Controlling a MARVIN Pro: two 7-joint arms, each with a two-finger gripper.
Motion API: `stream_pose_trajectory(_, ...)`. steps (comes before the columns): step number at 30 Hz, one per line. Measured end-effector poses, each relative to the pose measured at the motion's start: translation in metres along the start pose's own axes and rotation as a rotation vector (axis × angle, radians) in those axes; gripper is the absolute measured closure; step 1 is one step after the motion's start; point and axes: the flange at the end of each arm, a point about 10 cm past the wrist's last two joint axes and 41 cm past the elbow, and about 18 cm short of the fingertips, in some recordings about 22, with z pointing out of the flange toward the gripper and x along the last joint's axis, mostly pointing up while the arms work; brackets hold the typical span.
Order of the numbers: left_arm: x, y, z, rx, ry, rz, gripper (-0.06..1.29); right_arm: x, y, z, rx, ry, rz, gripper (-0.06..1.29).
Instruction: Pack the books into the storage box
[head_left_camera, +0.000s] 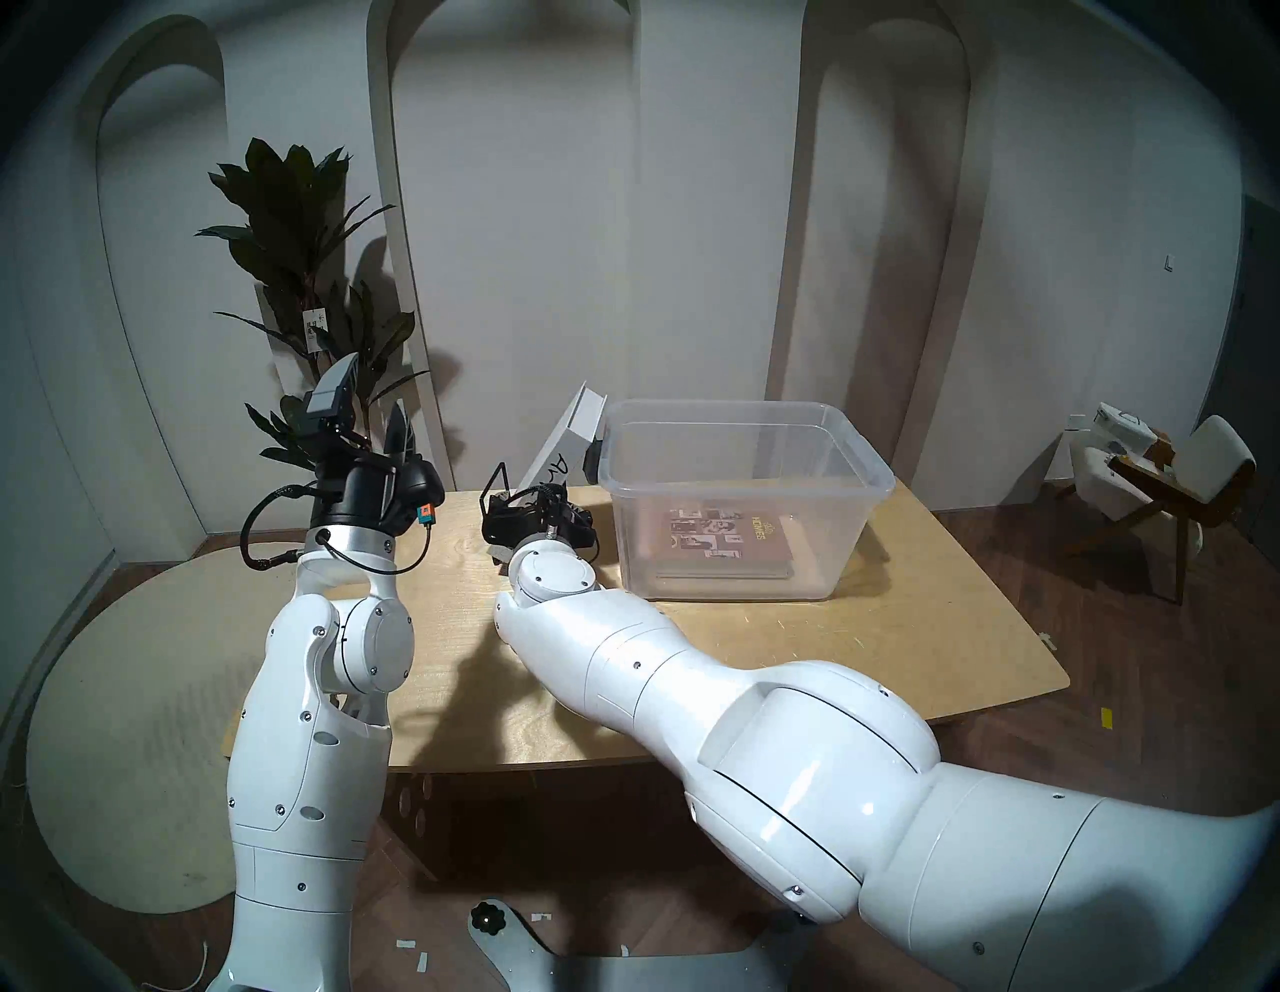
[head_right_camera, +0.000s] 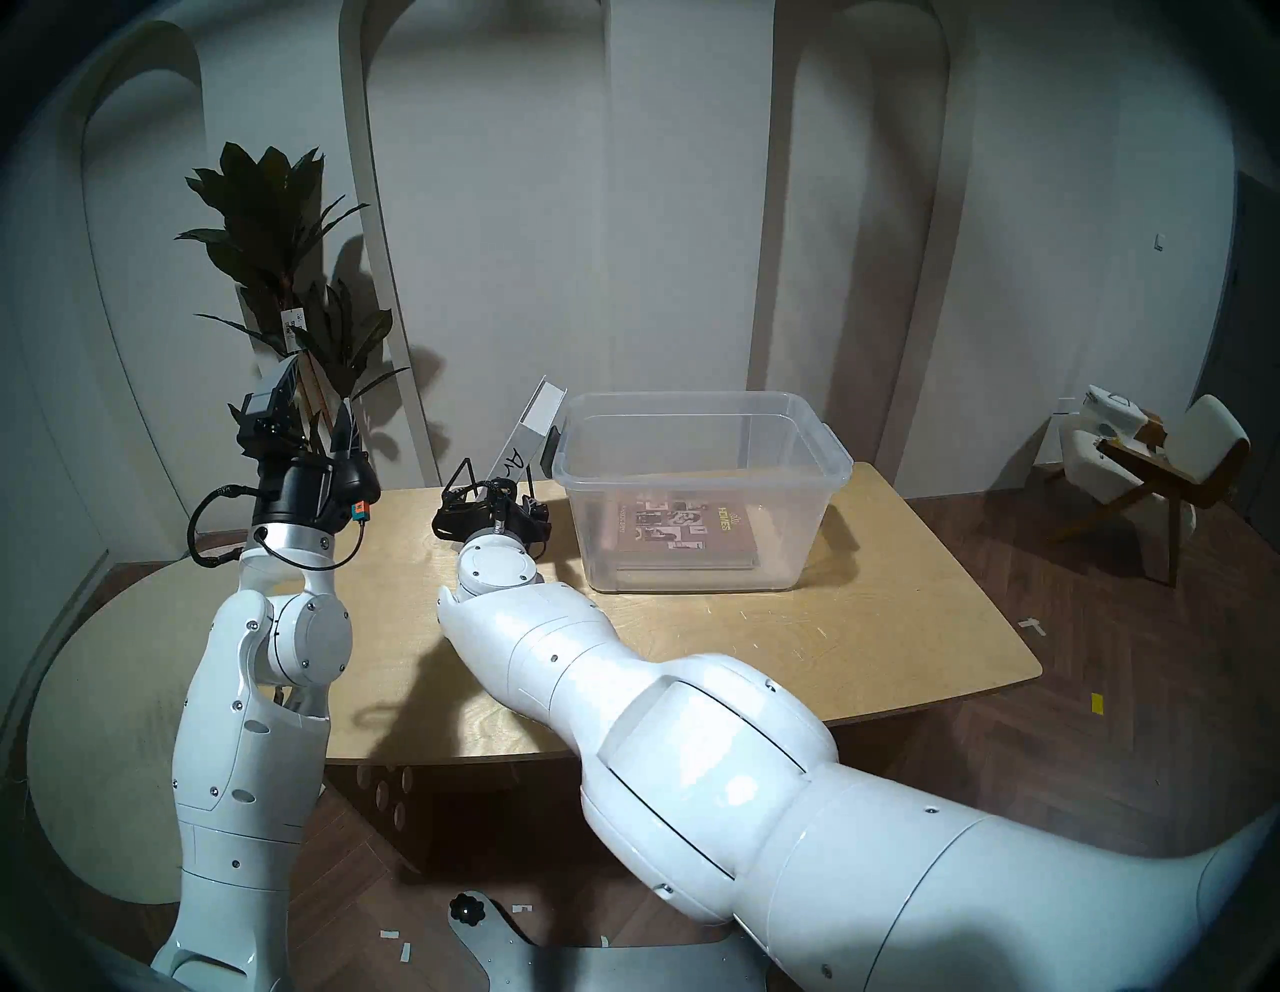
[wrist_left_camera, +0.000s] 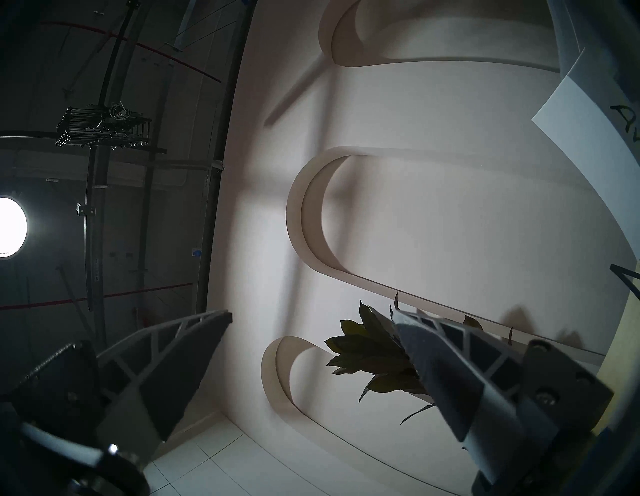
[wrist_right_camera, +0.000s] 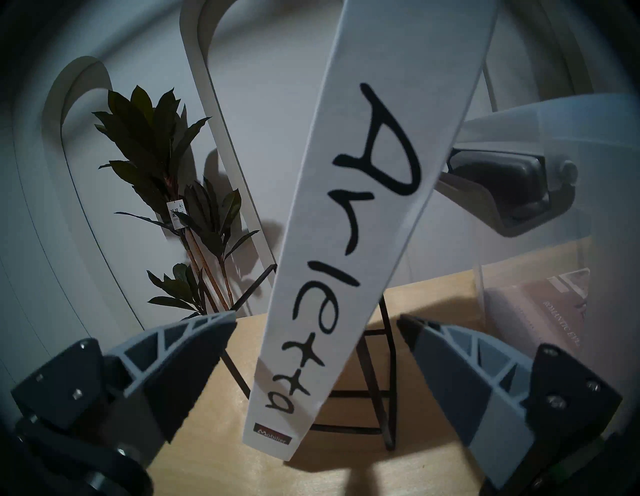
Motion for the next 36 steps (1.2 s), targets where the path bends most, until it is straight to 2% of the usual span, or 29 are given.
stream_pose_trajectory(16, 0.0013, 0.0004, -0.0009, 0.002, -0.035, 0.004, -0.02, 0.0071, -0.0012, 0.0044, 0.036, 0.016, -0.048, -0.02)
stream_pose_trajectory(36, 0.0024, 0.0012, -0.0017, 0.003, -0.065, 0.011, -0.02, 0.0078, 0.0055, 0.0078, 0.032, 0.012, -0.077, -0.02)
